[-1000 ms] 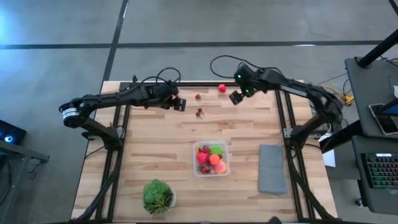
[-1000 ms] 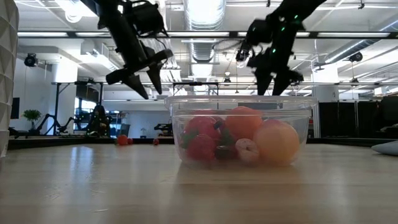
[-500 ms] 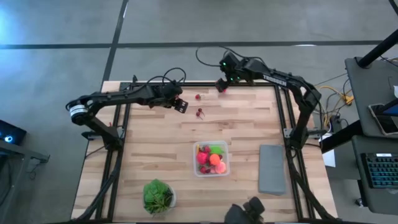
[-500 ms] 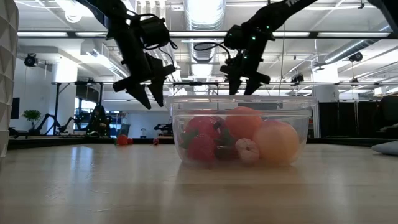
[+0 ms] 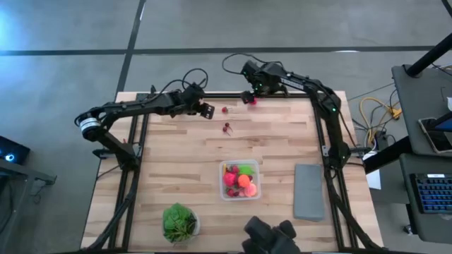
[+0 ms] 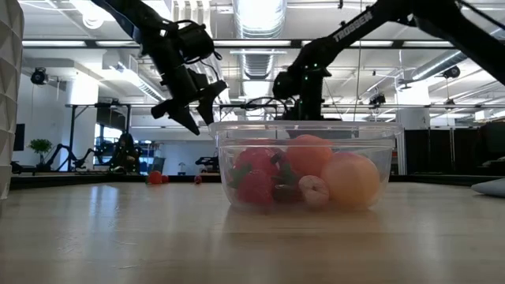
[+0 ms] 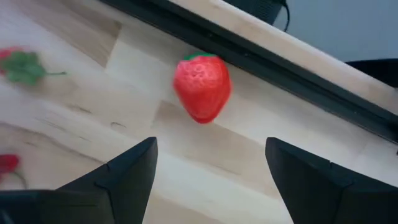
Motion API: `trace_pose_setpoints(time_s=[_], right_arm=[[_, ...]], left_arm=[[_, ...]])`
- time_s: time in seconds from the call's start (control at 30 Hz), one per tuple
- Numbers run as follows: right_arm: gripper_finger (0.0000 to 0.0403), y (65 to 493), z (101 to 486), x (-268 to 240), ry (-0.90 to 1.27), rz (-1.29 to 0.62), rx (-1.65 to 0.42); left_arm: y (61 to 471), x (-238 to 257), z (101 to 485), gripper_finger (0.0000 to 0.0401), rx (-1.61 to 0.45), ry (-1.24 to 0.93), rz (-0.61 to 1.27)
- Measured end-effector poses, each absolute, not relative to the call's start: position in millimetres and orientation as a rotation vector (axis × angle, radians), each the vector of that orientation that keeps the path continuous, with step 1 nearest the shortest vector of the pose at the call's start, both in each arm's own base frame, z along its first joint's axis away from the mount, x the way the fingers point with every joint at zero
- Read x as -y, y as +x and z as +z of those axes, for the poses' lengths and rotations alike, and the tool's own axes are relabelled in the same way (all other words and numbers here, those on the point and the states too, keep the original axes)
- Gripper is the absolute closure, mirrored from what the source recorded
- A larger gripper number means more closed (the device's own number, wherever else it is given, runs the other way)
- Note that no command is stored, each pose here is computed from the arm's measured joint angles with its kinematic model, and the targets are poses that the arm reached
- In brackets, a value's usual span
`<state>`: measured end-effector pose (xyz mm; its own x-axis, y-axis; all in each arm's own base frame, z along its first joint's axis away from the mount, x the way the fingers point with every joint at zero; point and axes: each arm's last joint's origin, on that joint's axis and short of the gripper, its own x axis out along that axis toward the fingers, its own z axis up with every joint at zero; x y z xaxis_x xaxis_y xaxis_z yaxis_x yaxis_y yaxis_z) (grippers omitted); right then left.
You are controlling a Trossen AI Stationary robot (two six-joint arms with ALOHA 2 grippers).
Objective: Pick and placing Produce into tupperware
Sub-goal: Put the red strawberry into the transparent bin
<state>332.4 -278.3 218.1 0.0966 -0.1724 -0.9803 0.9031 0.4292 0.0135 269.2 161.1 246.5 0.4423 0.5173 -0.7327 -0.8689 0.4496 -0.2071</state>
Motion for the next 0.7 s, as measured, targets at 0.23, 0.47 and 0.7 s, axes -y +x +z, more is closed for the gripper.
trace_pose_setpoints(time_s=[0.23,0.47,0.7], right_arm=[[0.0112,348,206,288,0.822,-0.903,-1.22],[0.0112,347,196,299,0.856,-0.918,-1.214],[0.0112,345,181,306,0.926,-0.975,-1.217]], left_arm=[[271,-165,250,0.0207,-0.593,-0.63,0.927],[269,-168,250,0.0207,-0.591,-0.64,0.926],[267,-170,250,0.0207,-0.602,-0.643,0.904]])
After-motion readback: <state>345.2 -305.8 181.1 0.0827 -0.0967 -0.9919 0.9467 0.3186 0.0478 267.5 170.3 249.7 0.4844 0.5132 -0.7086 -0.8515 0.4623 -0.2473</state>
